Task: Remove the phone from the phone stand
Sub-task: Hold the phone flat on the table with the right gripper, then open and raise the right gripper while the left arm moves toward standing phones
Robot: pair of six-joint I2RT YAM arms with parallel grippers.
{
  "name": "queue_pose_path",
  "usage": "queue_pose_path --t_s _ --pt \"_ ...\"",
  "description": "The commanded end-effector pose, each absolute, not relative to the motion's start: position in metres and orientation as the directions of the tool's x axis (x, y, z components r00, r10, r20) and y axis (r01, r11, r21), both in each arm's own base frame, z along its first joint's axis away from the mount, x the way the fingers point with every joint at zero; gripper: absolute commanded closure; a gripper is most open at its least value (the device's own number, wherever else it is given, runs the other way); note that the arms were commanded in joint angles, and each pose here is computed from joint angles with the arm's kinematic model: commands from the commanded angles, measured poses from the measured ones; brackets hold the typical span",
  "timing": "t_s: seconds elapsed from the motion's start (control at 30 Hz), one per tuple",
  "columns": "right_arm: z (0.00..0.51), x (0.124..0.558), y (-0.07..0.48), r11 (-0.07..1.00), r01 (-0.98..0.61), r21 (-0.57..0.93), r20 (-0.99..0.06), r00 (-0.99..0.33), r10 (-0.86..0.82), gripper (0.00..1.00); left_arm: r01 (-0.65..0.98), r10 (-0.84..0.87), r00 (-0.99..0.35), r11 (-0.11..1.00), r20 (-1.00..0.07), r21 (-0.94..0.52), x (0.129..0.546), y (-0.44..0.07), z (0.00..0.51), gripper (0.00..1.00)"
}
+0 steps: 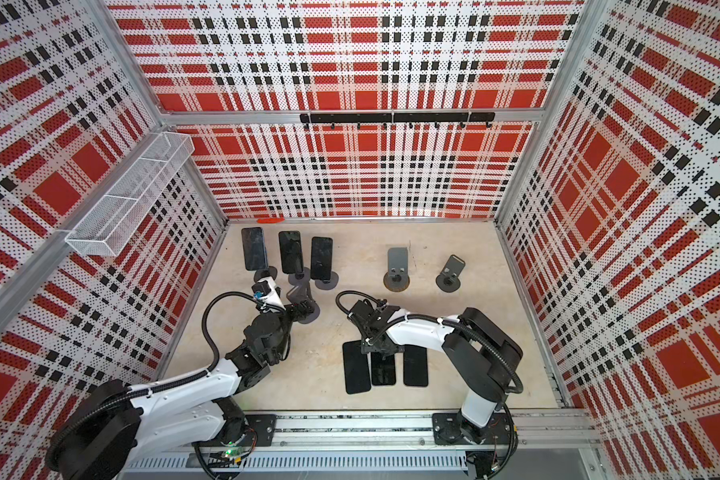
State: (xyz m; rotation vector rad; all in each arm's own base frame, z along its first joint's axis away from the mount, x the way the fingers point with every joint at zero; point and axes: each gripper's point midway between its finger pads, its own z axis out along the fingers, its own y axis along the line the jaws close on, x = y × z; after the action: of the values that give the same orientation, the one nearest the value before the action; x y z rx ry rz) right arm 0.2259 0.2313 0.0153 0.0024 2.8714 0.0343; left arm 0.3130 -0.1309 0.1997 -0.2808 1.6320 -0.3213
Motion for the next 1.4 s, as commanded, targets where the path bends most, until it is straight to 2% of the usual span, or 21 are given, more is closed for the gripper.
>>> queue_pose_path --t_s 0.0,0.73,0.93,1.17,1.37 --pt "-0.006 0.202 0.204 0.997 0.021 -0.076 -0.179 -0.984 0.007 0.22 0.015 -0.375 -0.083 0.926 -0.923 -0.378 0.314 -0.129 0.200 0.02" --pt "0.010 0.208 0.210 0.998 0.048 -0.035 -0.221 -0.974 0.040 0.19 0.010 -0.377 -0.078 0.926 -0.923 -0.379 0.313 -0.127 0.201 0.02" --pt "0.045 0.233 0.221 0.998 0.059 0.023 -0.351 -0.934 0.064 0.11 0.010 -0.381 -0.066 0.924 -0.922 -0.382 0.314 -0.127 0.206 0.02" --pt "0.104 0.263 0.234 0.997 0.029 0.068 -0.495 -0.867 0.059 0.10 0.039 -0.401 -0.026 0.915 -0.916 -0.402 0.312 -0.126 0.235 0.02" --pt "0.167 0.294 0.224 0.991 0.058 0.123 -0.655 -0.745 0.125 0.10 0.041 -0.430 0.005 0.902 -0.903 -0.429 0.311 -0.123 0.262 0.02"
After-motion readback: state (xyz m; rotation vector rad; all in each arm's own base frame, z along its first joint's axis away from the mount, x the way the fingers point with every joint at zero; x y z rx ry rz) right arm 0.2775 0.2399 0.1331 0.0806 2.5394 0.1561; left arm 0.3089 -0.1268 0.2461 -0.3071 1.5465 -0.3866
